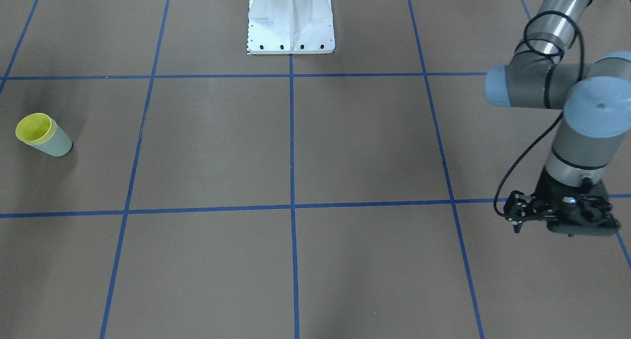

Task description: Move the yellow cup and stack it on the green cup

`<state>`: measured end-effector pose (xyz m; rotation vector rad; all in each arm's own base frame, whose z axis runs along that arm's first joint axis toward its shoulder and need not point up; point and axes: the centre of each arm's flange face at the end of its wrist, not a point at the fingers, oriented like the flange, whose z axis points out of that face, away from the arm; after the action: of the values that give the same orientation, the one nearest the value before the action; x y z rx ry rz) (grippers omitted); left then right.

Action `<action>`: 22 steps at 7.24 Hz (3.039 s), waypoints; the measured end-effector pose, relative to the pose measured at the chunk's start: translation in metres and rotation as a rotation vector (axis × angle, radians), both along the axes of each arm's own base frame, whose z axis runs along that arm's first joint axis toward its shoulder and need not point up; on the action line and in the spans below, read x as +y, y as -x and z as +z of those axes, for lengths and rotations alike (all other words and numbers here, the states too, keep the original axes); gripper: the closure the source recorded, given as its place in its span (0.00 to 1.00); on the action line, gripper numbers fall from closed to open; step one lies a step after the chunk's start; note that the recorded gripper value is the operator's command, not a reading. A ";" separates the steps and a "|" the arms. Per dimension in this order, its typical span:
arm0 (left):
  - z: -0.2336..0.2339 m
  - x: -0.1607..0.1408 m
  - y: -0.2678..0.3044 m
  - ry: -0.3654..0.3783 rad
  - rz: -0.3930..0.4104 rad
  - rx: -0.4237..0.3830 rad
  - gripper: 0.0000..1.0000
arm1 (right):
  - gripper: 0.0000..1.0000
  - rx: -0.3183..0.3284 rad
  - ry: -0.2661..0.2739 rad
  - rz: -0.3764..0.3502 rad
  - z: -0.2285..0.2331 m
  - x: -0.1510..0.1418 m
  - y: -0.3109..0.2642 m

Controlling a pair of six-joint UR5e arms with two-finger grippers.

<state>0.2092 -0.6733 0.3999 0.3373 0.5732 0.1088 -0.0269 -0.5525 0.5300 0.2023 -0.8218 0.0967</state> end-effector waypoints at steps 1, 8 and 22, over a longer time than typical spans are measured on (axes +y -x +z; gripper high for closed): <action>0.012 0.008 0.057 0.101 0.052 0.080 0.00 | 0.00 0.011 0.006 -0.006 0.016 -0.015 -0.010; 0.177 0.204 0.274 0.271 -0.042 0.120 0.00 | 0.00 0.024 0.164 0.097 0.063 -0.025 -0.096; 0.190 0.245 0.267 0.350 -0.068 0.138 0.00 | 0.00 0.070 0.137 -0.039 0.026 0.073 -0.087</action>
<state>-0.0580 -0.4284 0.5896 0.0231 0.7038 -0.0815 0.0605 -0.4791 0.5559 0.0603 -0.7461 0.1084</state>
